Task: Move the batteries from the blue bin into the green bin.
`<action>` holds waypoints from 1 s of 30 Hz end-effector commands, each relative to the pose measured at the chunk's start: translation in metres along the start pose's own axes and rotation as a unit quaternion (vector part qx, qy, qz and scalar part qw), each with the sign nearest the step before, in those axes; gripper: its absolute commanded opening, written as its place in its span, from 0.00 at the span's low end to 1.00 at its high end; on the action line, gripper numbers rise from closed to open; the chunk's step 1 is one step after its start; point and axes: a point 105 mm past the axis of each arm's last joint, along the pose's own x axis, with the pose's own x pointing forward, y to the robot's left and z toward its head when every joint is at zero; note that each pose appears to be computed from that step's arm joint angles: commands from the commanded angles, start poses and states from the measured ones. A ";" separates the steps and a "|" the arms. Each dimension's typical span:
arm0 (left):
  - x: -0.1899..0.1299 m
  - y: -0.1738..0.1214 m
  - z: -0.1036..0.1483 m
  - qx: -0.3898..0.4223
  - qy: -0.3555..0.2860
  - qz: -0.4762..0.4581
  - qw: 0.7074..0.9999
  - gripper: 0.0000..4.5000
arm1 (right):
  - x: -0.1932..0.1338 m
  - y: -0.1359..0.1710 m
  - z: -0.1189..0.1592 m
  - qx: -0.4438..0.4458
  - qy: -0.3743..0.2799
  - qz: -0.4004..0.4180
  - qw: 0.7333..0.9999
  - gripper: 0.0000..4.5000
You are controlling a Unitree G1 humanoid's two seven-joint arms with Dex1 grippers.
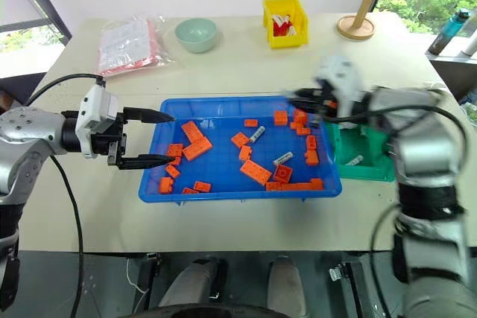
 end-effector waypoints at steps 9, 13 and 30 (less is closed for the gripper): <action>0.004 0.009 0.014 0.034 -0.018 -0.005 0.999 1.00 | -0.041 -0.017 -0.023 0.007 0.033 -0.093 0.995 0.41; 0.004 0.010 0.016 0.038 -0.019 -0.004 0.999 1.00 | -0.027 -0.024 -0.005 -0.030 0.012 -0.082 0.996 0.63; -0.002 0.007 0.022 0.046 -0.012 0.014 0.999 1.00 | 0.105 0.080 0.026 -0.225 0.027 0.320 0.920 0.63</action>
